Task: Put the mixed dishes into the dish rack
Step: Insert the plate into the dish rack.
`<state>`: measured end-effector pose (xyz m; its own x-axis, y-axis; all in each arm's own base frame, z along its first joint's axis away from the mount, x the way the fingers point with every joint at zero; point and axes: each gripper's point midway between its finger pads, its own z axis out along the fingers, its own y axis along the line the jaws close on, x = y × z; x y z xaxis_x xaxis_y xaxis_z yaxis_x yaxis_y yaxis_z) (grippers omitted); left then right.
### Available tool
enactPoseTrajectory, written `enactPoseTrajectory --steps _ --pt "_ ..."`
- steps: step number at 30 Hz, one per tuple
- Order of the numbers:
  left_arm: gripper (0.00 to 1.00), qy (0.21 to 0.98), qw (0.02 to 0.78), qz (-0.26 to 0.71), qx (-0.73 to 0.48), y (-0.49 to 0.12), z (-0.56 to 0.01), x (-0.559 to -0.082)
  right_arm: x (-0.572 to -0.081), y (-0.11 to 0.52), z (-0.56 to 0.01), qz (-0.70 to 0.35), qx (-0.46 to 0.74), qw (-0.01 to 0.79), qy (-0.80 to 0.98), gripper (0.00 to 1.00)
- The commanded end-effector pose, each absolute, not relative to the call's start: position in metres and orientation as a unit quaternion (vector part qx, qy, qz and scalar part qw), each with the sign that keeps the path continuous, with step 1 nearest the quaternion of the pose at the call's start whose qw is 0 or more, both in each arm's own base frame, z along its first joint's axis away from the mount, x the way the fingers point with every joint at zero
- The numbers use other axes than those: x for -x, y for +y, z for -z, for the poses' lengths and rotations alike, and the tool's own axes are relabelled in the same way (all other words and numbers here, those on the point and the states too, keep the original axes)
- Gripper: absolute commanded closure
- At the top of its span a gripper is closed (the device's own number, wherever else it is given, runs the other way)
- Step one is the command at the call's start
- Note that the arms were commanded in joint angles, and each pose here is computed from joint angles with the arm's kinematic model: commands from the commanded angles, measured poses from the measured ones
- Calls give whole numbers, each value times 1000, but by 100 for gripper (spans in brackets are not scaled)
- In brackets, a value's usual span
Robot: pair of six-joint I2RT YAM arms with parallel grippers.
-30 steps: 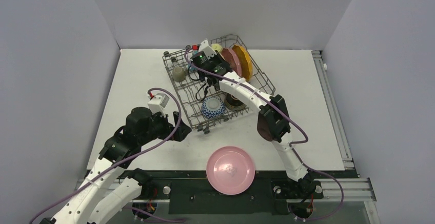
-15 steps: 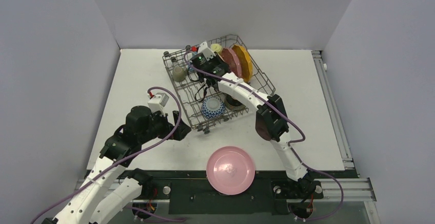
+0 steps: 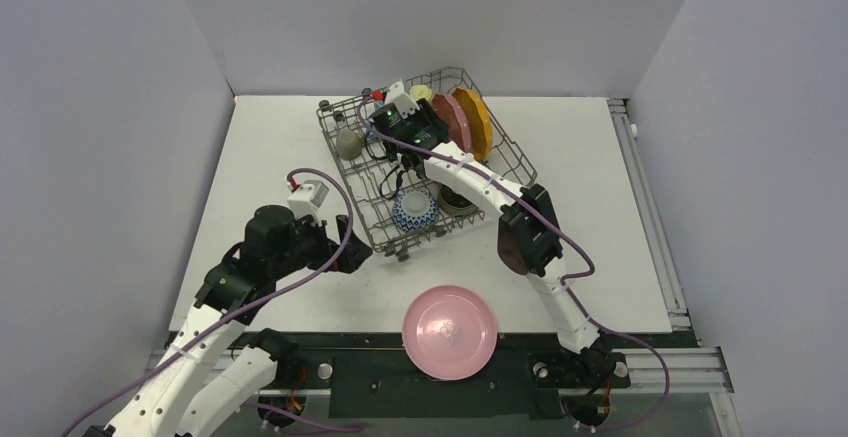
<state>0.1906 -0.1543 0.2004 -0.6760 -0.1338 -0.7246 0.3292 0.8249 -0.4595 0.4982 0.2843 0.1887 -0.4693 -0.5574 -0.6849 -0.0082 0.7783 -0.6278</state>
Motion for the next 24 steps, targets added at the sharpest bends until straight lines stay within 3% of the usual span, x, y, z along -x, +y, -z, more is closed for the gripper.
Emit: enactPoseTrajectory --steps 1,24 --pt "4 853 421 301 -66 -158 -212 -198 -502 285 -213 276 147 511 800 61" --pt "4 853 422 301 -62 -156 -211 -200 -477 290 -256 238 126 540 797 54"
